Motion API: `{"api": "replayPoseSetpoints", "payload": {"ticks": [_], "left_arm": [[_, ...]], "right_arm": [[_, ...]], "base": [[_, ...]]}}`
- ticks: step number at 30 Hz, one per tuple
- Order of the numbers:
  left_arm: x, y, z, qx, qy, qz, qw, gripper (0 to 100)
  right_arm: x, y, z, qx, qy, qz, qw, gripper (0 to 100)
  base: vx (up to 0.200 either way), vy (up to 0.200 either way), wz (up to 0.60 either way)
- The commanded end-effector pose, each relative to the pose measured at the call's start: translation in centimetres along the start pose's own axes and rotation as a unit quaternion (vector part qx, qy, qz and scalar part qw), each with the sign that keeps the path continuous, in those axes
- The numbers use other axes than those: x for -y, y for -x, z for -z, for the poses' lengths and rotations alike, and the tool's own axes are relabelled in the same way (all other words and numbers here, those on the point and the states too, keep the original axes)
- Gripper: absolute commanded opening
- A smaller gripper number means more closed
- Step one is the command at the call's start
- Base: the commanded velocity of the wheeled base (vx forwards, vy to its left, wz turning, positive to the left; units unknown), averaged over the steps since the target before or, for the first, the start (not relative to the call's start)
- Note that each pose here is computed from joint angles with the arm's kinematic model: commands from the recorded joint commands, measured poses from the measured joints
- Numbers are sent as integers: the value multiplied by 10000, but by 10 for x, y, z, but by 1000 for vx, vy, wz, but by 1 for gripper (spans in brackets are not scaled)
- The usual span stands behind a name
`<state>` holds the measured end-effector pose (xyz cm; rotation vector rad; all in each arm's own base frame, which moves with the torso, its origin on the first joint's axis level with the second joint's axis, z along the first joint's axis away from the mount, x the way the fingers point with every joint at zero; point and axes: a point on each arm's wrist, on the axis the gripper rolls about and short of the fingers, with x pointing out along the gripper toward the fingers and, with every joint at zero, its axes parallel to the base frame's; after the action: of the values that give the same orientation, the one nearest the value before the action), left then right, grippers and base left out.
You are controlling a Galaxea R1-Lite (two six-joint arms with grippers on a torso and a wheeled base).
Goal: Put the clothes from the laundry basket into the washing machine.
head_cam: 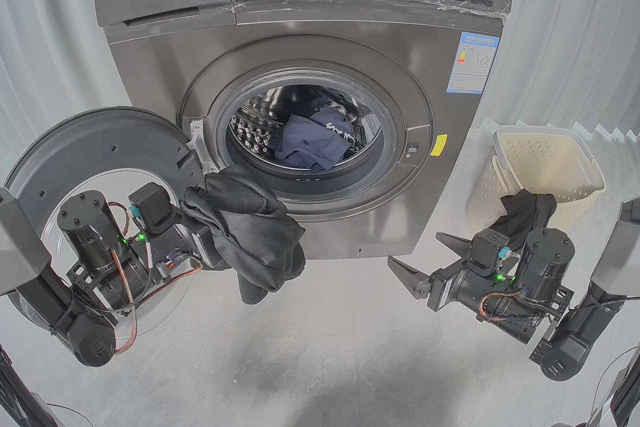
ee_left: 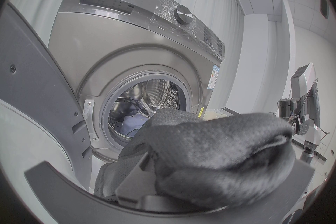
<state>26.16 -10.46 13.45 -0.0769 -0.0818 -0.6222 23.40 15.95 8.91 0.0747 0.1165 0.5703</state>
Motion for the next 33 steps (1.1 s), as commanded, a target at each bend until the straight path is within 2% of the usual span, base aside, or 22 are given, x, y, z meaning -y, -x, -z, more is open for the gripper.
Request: {"api": "replayPoseSetpoints", "payload": {"ticks": [1, 16, 19, 24, 28, 33], "left_arm": [[1, 0, 1, -18, -26, 17, 10000, 0], [7, 1, 8, -169, -55, 107, 9998, 0], [6, -1, 10, -190, -188, 108, 9996, 0], [6, -3, 18, -315, -264, 83, 9991, 0], [9, -5, 19, -324, -257, 159, 9990, 0], [9, -7, 22, -361, -255, 158, 9989, 0]], "right_arm": [[-2, 0, 0, -8, -14, -26, 10000, 100], [-8, -1, 6, -120, -68, -121, 9998, 100], [-11, -2, 7, -118, -62, -175, 9998, 100], [-11, -2, 7, -118, -70, -175, 9998, 100], [-12, -1, 7, -126, -69, -181, 9997, 100], [-15, -1, 8, -141, -101, -233, 9996, 100]], "base": [[0, 0, 0], [0, 0, 0], [200, 0, 0], [120, 0, 0], [0, 0, 0], [200, 0, 0]]}}
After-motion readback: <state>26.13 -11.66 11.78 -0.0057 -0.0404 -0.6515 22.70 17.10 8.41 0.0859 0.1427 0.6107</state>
